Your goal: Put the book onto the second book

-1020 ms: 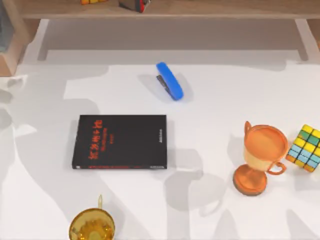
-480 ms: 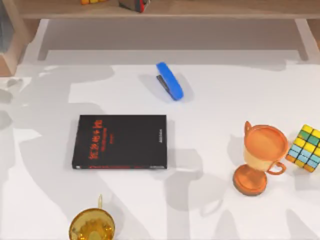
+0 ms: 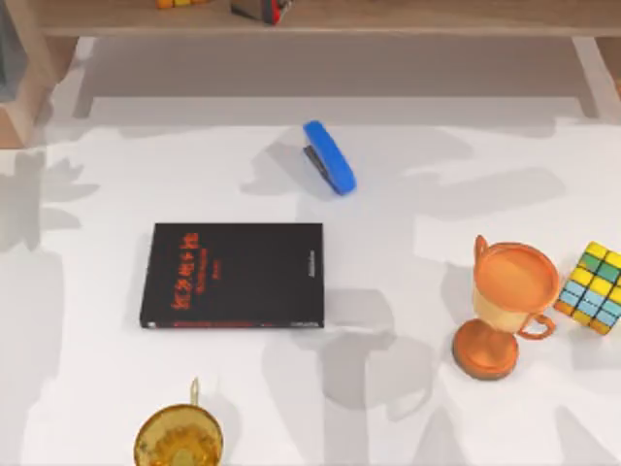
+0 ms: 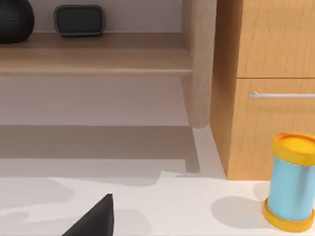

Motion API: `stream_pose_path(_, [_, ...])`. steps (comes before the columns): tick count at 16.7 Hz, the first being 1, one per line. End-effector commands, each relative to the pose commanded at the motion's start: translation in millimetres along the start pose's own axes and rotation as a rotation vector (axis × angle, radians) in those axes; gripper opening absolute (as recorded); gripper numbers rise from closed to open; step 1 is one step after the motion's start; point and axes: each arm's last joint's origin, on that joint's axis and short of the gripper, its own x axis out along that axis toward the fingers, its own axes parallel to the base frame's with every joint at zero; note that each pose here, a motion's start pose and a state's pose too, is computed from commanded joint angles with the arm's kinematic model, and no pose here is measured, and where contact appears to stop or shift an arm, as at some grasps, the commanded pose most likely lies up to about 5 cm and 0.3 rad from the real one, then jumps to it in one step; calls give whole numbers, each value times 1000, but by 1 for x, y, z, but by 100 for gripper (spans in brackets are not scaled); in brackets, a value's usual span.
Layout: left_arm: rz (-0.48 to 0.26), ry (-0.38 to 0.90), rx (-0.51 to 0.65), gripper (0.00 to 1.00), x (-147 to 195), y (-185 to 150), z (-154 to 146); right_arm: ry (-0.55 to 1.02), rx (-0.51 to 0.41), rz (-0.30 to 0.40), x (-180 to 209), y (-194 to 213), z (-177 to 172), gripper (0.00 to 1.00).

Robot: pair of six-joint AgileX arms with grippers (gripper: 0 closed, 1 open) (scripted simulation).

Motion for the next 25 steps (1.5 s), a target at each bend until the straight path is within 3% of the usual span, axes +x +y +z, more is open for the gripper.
stream_pose_path(4, [117, -140, 63, 0, -46, -65, 95, 0, 0, 0, 0, 0, 0, 100])
stream_pose_path(6, [137, -126, 92, 0, -72, -95, 115, 0, 0, 0, 0, 0, 0, 100])
stream_pose_path(8, [109, -63, 151, 0, -98, -129, 114, 0, 0, 0, 0, 0, 0, 100])
stream_pose_path(11, [-37, 69, 324, 0, -139, -185, 82, 0, 0, 0, 0, 0, 0, 100])
stream_pose_path(15, [-349, 261, 707, 0, -210, -254, -8, 0, 0, 0, 0, 0, 0, 100])
stream_pose_path(20, [-716, 395, 1178, 0, -302, -278, -105, 0, 0, 0, 0, 0, 0, 100])
stream_pose_path(22, [-799, 412, 1279, 0, -322, -277, -123, 0, 0, 0, 0, 0, 0, 100])
stream_pose_path(25, [-816, 415, 1300, 0, -326, -276, -127, 0, 0, 0, 0, 0, 0, 100])
